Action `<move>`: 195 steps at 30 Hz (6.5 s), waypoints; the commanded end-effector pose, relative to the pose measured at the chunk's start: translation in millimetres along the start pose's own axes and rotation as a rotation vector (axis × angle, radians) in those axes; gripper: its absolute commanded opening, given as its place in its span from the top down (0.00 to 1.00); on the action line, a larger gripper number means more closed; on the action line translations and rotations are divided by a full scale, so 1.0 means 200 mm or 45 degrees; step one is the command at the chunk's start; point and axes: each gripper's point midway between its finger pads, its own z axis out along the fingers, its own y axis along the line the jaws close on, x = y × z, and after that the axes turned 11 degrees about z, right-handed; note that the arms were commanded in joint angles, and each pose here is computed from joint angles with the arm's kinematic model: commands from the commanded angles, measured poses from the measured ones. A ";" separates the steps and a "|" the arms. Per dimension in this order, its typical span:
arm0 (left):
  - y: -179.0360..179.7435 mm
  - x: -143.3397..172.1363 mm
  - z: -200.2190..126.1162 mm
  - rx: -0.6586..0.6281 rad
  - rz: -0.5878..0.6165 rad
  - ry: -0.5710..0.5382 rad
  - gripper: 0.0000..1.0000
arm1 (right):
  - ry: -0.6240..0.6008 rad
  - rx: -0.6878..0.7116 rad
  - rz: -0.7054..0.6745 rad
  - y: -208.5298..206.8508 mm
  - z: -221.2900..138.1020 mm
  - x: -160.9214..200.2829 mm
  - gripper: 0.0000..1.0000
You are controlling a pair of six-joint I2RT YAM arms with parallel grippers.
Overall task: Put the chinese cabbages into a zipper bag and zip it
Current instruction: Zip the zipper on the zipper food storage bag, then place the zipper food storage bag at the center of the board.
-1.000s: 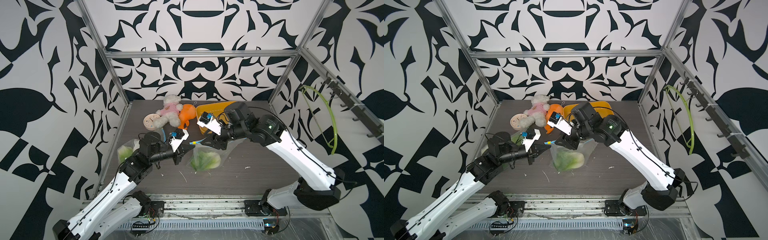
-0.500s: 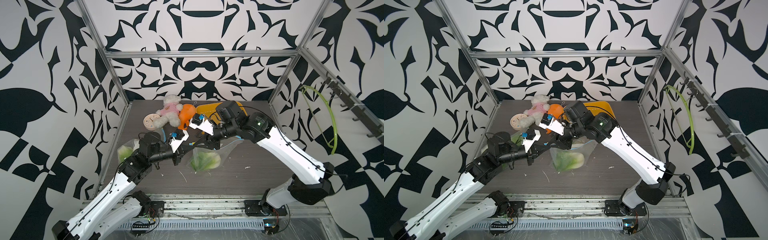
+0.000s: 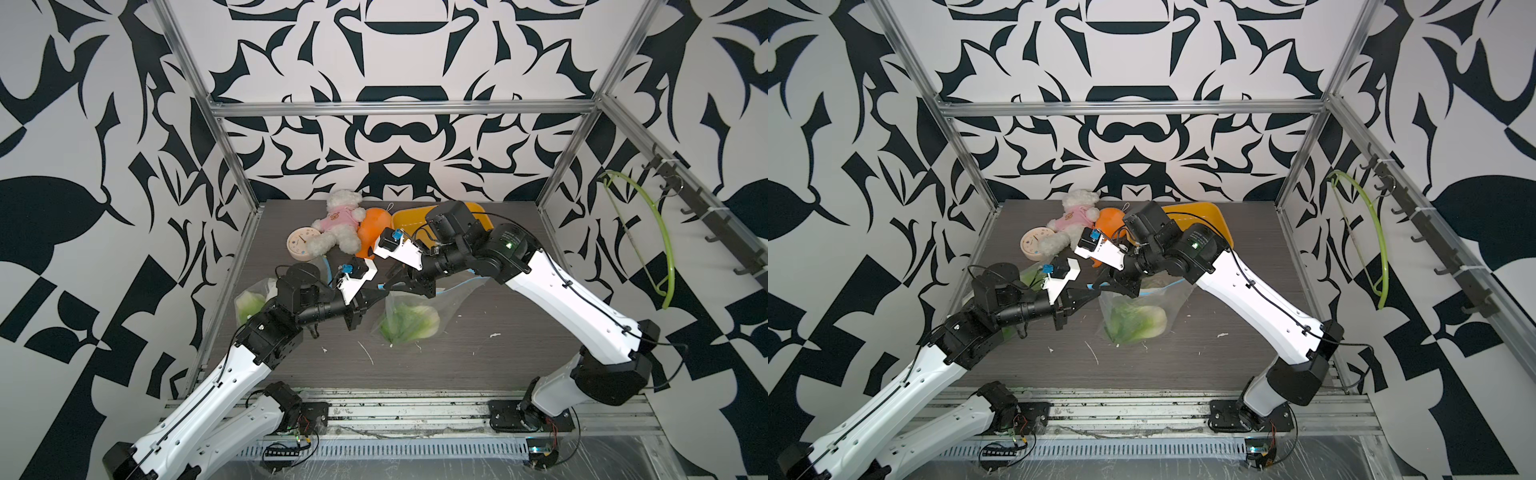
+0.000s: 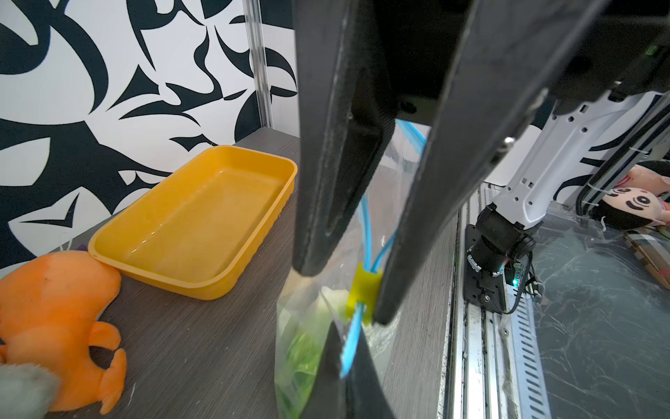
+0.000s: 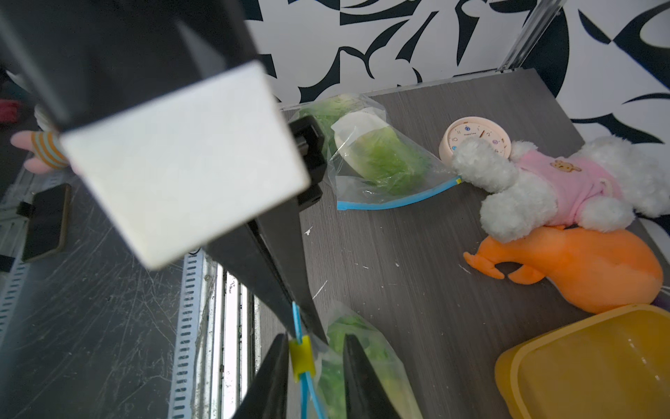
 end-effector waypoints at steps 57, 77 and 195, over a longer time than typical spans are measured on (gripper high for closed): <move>0.06 -0.27 -0.13 -0.141 0.013 -0.194 1.00 | -0.058 0.102 -0.021 0.01 -0.14 0.00 0.99; 0.18 -0.21 -0.29 -0.439 -0.079 -0.117 1.00 | -0.036 0.224 0.081 -0.10 -0.24 0.15 1.00; 0.55 0.25 0.72 -0.523 -0.856 0.206 0.43 | -0.393 0.972 1.631 -0.63 -0.30 1.47 1.00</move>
